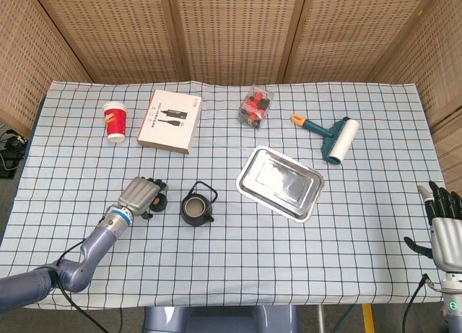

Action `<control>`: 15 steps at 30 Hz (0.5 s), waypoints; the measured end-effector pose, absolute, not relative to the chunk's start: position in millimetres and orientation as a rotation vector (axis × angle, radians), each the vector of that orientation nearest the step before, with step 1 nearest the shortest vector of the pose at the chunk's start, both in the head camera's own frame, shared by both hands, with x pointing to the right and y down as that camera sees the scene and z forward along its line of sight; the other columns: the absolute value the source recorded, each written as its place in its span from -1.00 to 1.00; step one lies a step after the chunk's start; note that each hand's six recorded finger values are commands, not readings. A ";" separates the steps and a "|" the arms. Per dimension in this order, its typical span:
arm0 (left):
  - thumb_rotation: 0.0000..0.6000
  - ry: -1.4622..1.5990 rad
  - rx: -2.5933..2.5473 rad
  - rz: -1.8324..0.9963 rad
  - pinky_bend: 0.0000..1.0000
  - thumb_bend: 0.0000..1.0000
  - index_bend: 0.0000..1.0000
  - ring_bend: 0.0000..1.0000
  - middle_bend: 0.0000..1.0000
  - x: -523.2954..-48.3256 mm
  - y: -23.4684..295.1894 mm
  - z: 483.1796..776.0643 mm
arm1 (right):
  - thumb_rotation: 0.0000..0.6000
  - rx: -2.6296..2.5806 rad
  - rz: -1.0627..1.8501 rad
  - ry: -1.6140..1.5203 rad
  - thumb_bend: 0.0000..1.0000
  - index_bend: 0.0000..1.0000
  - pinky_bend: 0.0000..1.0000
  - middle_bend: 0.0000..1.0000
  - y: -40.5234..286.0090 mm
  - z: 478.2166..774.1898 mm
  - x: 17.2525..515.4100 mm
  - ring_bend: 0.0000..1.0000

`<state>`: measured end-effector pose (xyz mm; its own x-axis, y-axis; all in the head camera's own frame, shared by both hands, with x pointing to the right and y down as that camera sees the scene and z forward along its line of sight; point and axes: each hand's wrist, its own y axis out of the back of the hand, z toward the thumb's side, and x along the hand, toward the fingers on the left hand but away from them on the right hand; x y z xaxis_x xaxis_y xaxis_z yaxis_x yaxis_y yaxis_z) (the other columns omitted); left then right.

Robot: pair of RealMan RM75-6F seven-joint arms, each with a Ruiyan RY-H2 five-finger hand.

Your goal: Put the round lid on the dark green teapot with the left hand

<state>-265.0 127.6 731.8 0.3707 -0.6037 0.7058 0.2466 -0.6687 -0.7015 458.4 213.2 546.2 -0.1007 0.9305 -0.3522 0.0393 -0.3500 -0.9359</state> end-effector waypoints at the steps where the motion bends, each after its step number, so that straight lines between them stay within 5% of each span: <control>1: 1.00 0.313 -1.856 -1.389 -0.17 -0.90 -0.43 -0.34 -0.43 -263.5 127.1 731.8 | 1.00 -1.435 1.544 -1.112 -1.00 -1.00 -1.00 -1.00 213.3 546.2 458.2 -1.00; 15: 1.00 0.319 -1.828 -1.380 0.11 -0.90 -0.16 -0.08 -0.17 -251.7 130.2 732.9 | 1.00 -1.439 1.540 -1.119 -1.00 -1.00 -1.00 -1.00 213.1 545.1 458.8 -1.00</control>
